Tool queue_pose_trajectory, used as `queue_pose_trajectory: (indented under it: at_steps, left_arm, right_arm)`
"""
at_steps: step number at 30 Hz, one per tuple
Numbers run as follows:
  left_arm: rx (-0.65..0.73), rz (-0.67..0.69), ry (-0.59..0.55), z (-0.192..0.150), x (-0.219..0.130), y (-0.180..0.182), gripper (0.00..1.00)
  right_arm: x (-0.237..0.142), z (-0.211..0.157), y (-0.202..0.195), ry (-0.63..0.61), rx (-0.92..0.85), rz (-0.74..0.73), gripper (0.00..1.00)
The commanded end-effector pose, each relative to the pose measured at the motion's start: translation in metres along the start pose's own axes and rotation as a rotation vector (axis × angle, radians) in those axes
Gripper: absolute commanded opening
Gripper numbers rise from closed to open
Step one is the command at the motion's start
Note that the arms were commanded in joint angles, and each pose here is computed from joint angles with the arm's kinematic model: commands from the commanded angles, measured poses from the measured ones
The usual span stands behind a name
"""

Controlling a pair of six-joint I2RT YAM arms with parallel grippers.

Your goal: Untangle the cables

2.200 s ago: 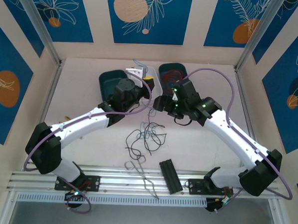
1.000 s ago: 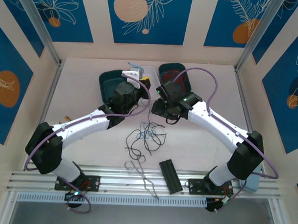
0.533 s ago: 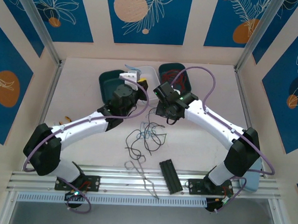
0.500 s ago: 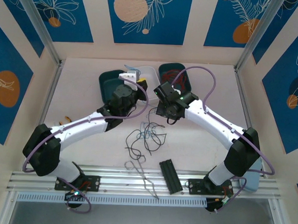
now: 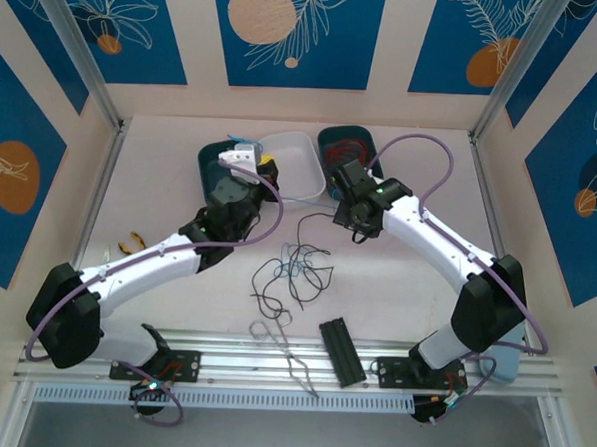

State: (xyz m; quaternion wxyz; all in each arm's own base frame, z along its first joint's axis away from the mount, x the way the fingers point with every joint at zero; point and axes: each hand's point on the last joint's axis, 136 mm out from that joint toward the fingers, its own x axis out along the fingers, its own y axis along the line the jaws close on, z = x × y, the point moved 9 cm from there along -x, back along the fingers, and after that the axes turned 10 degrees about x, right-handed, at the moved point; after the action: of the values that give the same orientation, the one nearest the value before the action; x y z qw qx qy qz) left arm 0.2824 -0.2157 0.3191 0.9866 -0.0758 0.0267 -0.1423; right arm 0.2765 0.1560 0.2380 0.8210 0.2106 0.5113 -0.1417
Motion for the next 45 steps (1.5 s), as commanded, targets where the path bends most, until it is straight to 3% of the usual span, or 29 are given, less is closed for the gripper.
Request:
queue_pose_trajectory:
  at_steps: [1,14,19,23,27,38,45]
  left_arm:
    - [0.011,0.072,-0.059,0.013,-0.008,0.011,0.0]
    - [0.043,0.166,-0.075,0.03,-0.022,0.042,0.0]
    - [0.102,0.075,0.0,0.046,-0.013,0.039,0.0]
    - [0.135,-0.083,0.129,0.057,0.009,0.029,0.0]
    - [0.205,-0.174,0.216,0.062,0.034,0.017,0.0]
    - [0.301,-0.173,0.209,0.075,0.113,0.005,0.0]
    - [0.369,-0.145,0.241,0.068,0.161,-0.001,0.0]
  right_arm:
    - [-0.009,0.01,-0.017,-0.038,0.042,-0.002,0.54]
    - [-0.007,0.029,-0.064,-0.06,0.131,-0.045,0.53]
    - [-0.014,0.032,-0.058,-0.055,0.091,0.064,0.53]
    - [-0.02,0.033,-0.042,-0.015,-0.007,0.237,0.66]
    - [-0.029,0.032,-0.034,-0.004,-0.051,0.345,0.71]
    - [-0.051,0.029,-0.041,-0.068,-0.079,0.385,0.85]
    - [-0.054,0.03,-0.045,-0.099,-0.078,0.369,0.88]
